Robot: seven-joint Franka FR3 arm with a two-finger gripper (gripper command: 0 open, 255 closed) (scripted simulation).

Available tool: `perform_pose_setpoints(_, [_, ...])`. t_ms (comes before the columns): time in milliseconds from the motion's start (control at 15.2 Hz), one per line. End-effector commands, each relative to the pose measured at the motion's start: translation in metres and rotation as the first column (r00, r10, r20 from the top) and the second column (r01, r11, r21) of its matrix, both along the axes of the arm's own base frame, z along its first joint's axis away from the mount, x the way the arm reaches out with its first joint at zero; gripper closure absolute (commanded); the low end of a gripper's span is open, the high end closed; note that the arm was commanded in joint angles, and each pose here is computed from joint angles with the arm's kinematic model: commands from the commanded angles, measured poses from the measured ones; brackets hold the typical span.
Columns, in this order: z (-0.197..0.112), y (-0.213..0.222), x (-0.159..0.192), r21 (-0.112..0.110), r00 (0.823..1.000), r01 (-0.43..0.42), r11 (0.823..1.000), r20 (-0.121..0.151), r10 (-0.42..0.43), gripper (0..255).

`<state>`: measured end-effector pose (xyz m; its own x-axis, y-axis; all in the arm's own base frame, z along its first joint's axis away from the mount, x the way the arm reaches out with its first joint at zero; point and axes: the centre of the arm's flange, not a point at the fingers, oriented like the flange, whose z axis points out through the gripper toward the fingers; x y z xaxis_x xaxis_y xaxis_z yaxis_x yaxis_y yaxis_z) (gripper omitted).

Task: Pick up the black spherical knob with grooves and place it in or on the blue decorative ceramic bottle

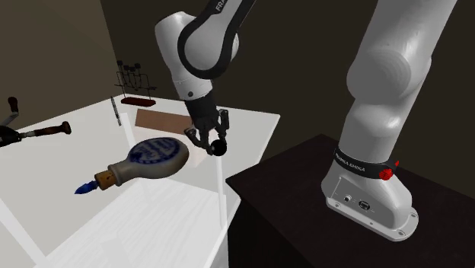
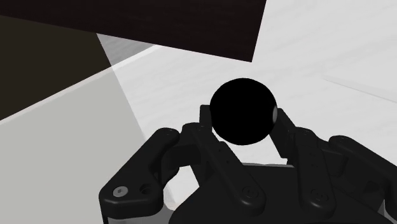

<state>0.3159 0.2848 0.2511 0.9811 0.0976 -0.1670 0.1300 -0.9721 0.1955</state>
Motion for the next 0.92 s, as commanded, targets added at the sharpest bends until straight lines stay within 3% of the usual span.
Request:
perform_pose_setpoints(0, [0.012,-0.001,0.0,0.0,1.0,0.0,1.0,-0.001,0.0,255])
perform_pose_setpoints(858, [0.08,-0.001,0.0,0.0,1.0,0.0,1.0,-0.001,0.0,255])
